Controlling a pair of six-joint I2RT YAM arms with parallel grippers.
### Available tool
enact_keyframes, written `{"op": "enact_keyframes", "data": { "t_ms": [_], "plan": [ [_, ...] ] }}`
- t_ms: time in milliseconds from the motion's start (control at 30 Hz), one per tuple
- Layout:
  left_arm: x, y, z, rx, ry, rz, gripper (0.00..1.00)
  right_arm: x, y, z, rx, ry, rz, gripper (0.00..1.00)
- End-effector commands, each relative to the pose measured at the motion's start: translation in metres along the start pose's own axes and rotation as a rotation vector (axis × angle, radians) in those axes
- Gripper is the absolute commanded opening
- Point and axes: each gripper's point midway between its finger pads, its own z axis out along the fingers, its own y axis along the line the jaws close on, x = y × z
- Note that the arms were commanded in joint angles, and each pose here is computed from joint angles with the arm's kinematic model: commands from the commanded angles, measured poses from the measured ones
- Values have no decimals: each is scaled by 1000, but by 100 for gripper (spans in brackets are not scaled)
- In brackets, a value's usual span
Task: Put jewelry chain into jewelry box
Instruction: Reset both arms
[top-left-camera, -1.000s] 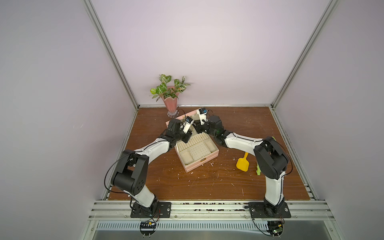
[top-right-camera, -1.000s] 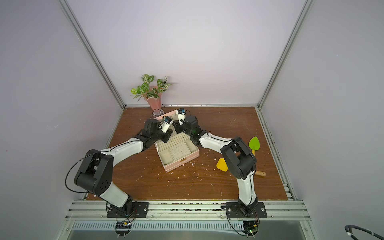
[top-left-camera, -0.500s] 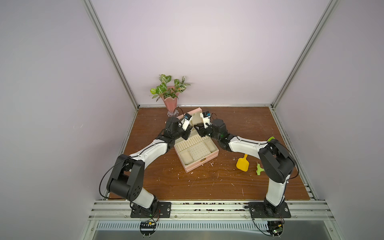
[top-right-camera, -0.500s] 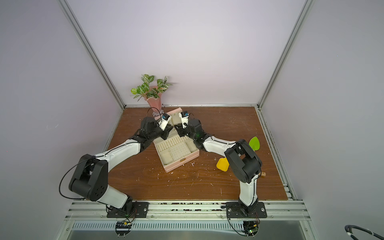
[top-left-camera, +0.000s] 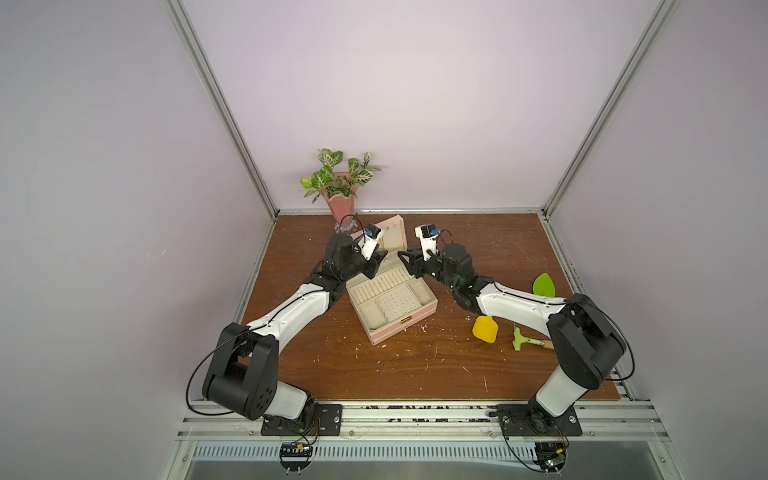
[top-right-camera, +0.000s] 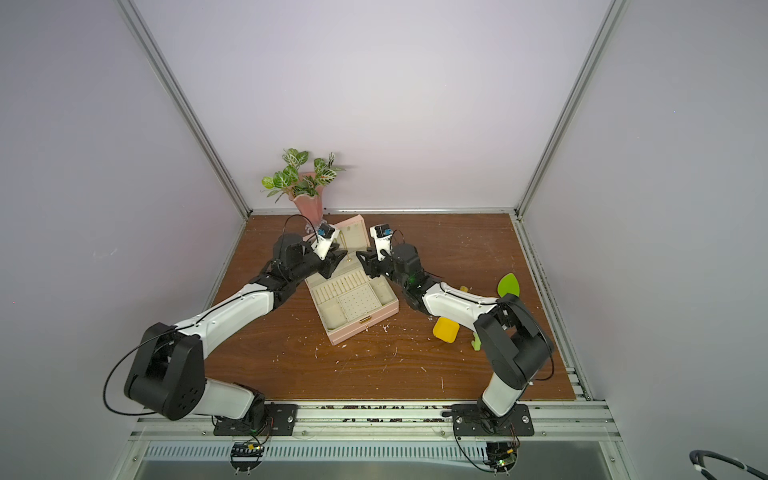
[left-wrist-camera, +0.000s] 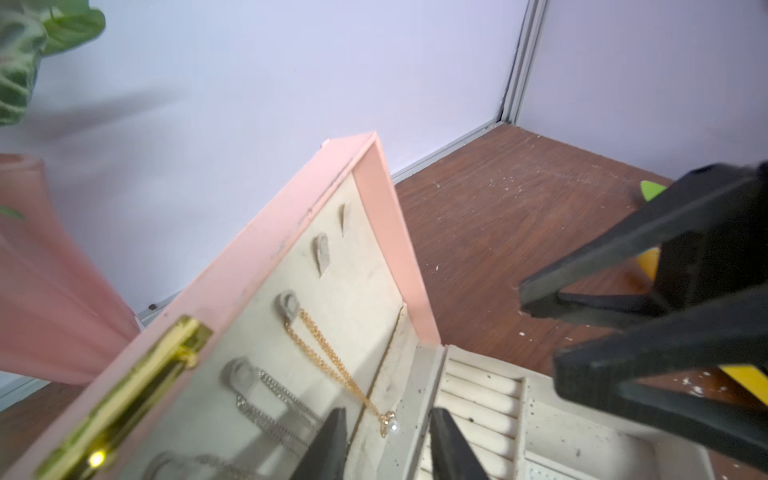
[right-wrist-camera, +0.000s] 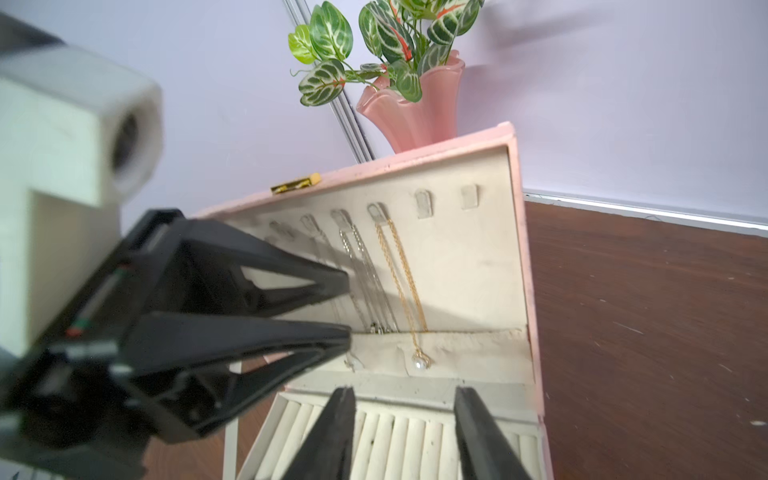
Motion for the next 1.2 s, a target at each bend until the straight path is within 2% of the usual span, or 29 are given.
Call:
{"op": "enact_keyframes", "data": {
  "t_ms": [0, 133, 300, 467, 600, 667, 800, 900, 967, 1033, 1100, 1167],
  "plan": [
    [-8, -12, -18, 44, -24, -32, 44, -35, 4, -29, -16, -118, -16, 50],
    [-12, -22, -47, 30, -87, -88, 55, -25, -19, -62, 52, -127, -12, 60],
    [10, 3, -92, -208, -146, -211, 73, -14, -70, -118, 201, -150, 9, 76],
    [62, 45, -126, -505, -141, -330, 80, -5, -138, -171, 396, -171, 66, 83],
    [97, 73, -149, -636, -189, -435, 83, 1, -186, -214, 547, -212, 116, 91],
    [107, 83, -158, -658, -223, -465, 84, 7, -206, -233, 618, -234, 135, 94],
    [126, 97, -165, -716, -233, -442, 87, 27, -236, -266, 784, -276, 118, 96],
    [130, 104, -171, -778, -282, -367, 99, 35, -243, -280, 862, -303, 41, 97],
    [131, 107, -174, -812, -316, -325, 98, 35, -244, -284, 883, -324, -21, 99],
    [137, 113, -170, -835, -301, -301, 98, 37, -244, -282, 880, -311, -83, 99],
    [142, 116, -163, -837, -287, -283, 98, 39, -242, -277, 858, -302, -124, 99],
    [136, 118, -156, -812, -327, -271, 98, 40, -238, -275, 833, -317, -159, 99]
  ]
}}
